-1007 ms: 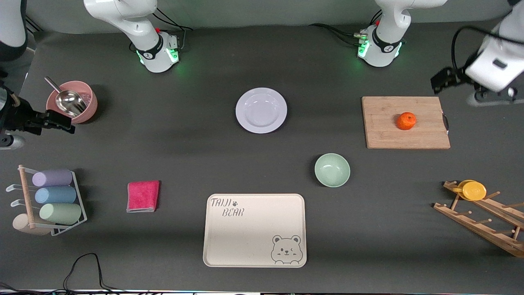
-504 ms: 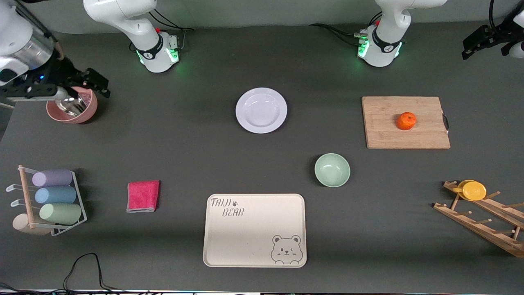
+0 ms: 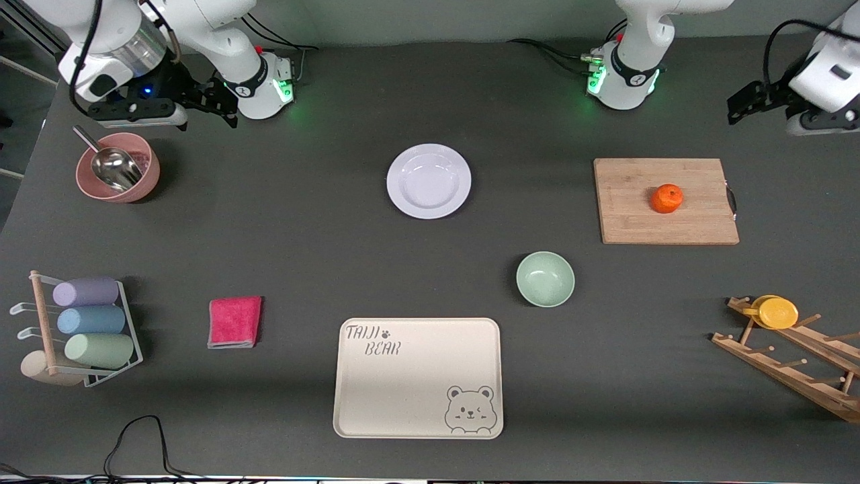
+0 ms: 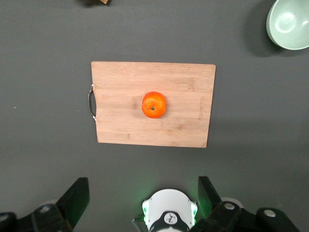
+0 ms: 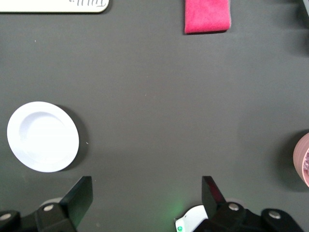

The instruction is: Place orange and plate with both arms

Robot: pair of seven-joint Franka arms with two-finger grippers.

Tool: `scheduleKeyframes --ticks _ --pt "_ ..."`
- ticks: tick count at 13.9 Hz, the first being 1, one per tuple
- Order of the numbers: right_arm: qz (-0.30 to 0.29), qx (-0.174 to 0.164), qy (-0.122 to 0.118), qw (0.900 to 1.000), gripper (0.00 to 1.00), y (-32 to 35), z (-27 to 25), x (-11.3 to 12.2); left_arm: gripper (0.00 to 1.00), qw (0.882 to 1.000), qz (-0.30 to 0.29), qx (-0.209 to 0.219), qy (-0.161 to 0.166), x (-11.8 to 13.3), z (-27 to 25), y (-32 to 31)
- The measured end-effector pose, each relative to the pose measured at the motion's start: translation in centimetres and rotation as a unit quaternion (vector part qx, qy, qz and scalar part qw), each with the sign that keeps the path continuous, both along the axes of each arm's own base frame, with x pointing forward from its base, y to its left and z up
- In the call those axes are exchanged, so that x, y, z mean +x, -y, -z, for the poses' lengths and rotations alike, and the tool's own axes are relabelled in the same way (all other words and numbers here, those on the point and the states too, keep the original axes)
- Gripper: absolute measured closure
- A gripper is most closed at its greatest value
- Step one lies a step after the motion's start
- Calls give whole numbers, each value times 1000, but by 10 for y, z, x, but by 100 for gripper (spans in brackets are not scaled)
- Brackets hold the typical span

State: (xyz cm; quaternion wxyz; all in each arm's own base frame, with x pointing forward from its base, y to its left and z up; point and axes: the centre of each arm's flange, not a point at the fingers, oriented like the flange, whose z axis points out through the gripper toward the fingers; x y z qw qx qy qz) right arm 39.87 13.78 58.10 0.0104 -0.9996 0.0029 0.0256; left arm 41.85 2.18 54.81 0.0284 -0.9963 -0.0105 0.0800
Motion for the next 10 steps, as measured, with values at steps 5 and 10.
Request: scheduleKeyframes --ticks 5,10 --pt "-7 66 -37 997 0 11 22 2 0 1000 13 -4 18 -7 104 7" --pt "-2 196 -68 978 0 42 82 9 0 999 19 -10 32 -27 211 13"
